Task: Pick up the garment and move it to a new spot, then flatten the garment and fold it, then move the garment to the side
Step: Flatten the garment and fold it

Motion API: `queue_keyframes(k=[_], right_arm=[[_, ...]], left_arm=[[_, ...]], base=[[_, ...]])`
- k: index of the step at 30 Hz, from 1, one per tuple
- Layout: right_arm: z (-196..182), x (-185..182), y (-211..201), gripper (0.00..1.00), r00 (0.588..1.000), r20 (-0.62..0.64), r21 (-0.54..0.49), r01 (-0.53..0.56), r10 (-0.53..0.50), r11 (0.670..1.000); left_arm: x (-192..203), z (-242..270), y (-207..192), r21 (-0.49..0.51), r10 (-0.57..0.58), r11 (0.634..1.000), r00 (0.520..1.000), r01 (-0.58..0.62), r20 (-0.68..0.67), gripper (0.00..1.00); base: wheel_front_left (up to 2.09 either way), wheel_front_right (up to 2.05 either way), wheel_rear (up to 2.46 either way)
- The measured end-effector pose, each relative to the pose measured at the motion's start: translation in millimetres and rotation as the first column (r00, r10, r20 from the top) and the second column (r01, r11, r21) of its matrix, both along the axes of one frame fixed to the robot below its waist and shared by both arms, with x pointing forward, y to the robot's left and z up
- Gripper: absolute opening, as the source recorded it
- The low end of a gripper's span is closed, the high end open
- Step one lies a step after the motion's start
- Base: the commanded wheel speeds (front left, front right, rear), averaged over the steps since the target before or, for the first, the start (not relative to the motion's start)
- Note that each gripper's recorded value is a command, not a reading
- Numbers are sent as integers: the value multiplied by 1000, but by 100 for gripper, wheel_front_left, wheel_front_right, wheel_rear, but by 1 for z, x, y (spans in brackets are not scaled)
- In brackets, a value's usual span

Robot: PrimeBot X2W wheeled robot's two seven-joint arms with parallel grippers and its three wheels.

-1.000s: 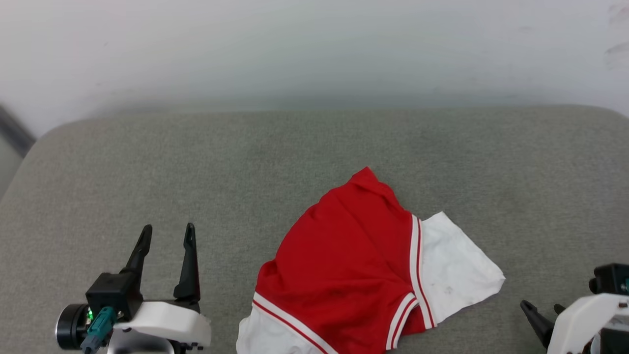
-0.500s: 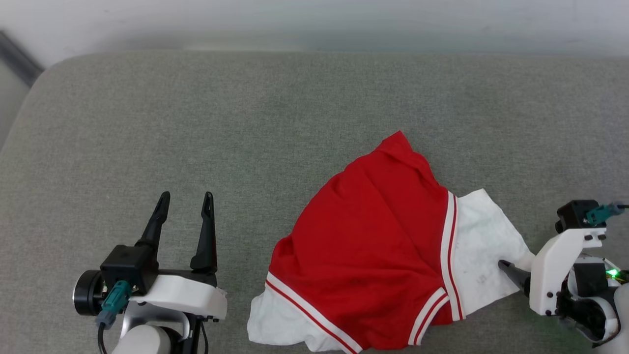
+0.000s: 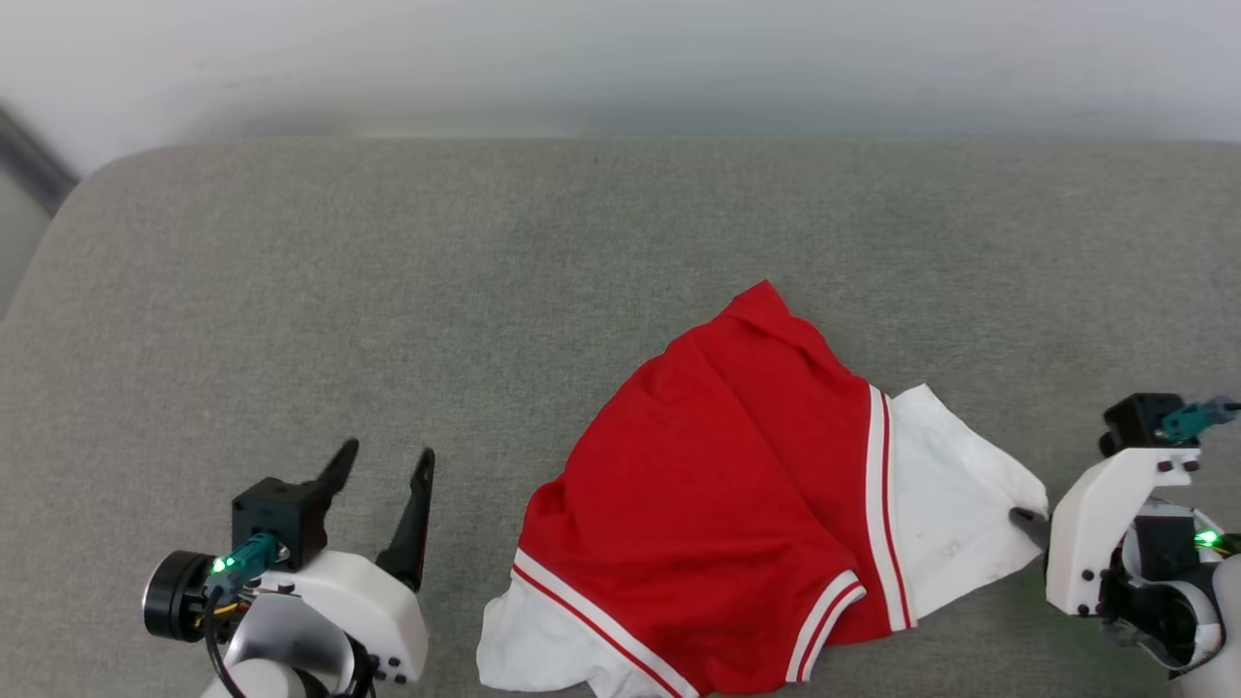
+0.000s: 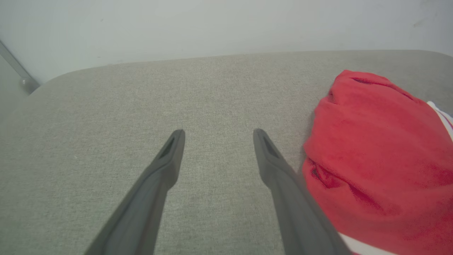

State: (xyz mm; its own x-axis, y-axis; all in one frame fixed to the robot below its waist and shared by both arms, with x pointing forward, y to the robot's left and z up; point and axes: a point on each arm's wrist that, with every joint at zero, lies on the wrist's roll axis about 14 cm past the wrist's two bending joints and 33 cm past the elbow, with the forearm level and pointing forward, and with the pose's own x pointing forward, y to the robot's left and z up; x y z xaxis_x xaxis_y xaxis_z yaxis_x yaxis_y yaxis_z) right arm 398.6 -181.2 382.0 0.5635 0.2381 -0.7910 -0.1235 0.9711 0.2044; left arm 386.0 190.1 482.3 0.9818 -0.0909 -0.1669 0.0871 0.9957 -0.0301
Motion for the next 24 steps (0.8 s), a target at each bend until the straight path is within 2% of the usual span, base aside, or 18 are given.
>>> queue_keyframes(k=[3,7,8,9,14,19,23,24], right_arm=[[13,1,-13,0,998,49,-3,41,-41,999],[23,-4,-22,0,994,82,2,77,-77,997],[24,-6,-22,0,993,86,4,79,-79,997],[27,-12,-22,0,991,95,15,90,-91,996],[26,-17,-22,0,990,96,28,103,-105,994],[24,-18,-24,0,989,91,32,113,-115,993],[22,-20,-26,0,988,85,35,125,-127,992],[22,-20,-26,0,988,86,37,127,-129,991]], left_arm=[[-10,-11,-11,-6,-76,997,990,76,-121,100],[-31,-27,-31,-19,-188,981,939,191,-287,100],[-36,-32,-36,-27,-213,976,919,216,-332,100],[-57,-54,-47,-55,-267,960,839,274,-474,100],[-82,-85,-56,-100,-322,935,697,339,-641,100],[-84,-105,-58,-114,-328,928,634,354,-700,100],[-89,-121,-64,-127,-345,909,547,397,-763,100],[-90,-122,-66,-133,-351,905,532,404,-770,48]], base=[[0,0,0],[0,0,0],[0,0,0],[0,0,0],[0,0,0],[0,0,0],[0,0,0],[0,0,0]])
